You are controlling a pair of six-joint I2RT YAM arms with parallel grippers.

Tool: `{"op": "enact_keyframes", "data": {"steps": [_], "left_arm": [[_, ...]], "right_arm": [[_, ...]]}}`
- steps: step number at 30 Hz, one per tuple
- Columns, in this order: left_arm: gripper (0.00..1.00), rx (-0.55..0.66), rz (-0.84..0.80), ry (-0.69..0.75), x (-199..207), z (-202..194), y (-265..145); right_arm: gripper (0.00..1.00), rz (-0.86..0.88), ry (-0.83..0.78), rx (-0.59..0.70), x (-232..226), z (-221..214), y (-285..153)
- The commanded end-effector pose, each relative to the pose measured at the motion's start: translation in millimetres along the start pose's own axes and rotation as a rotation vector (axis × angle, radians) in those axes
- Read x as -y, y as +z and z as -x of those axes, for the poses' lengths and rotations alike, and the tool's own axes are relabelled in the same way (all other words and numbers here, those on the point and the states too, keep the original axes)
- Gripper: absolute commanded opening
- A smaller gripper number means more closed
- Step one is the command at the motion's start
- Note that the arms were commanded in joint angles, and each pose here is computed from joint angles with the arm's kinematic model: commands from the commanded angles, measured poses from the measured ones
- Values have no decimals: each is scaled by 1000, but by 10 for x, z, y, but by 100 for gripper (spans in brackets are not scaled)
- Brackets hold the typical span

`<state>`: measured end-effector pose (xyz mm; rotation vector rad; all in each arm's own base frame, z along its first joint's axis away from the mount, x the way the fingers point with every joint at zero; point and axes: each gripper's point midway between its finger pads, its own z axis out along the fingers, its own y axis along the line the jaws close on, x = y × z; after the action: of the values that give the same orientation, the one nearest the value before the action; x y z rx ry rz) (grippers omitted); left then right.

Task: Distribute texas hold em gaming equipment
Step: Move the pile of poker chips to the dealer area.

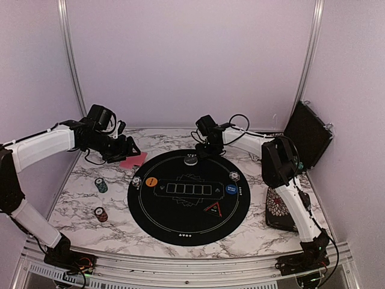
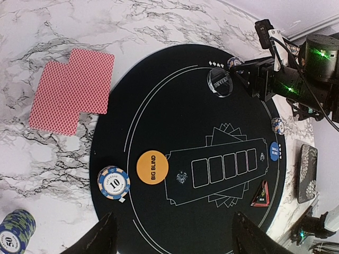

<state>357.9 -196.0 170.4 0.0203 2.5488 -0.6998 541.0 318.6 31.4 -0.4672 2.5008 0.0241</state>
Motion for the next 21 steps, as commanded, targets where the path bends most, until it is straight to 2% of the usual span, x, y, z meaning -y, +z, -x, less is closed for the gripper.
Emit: {"op": "enact_keyframes", "data": {"steps": [1, 21], "left_arm": [[75, 31, -23, 12, 76, 144, -24], [75, 33, -15, 6, 58, 147, -11]], "right_arm": [[56, 6, 15, 27, 80, 164, -126], [57, 39, 38, 119, 102, 508, -646]]}}
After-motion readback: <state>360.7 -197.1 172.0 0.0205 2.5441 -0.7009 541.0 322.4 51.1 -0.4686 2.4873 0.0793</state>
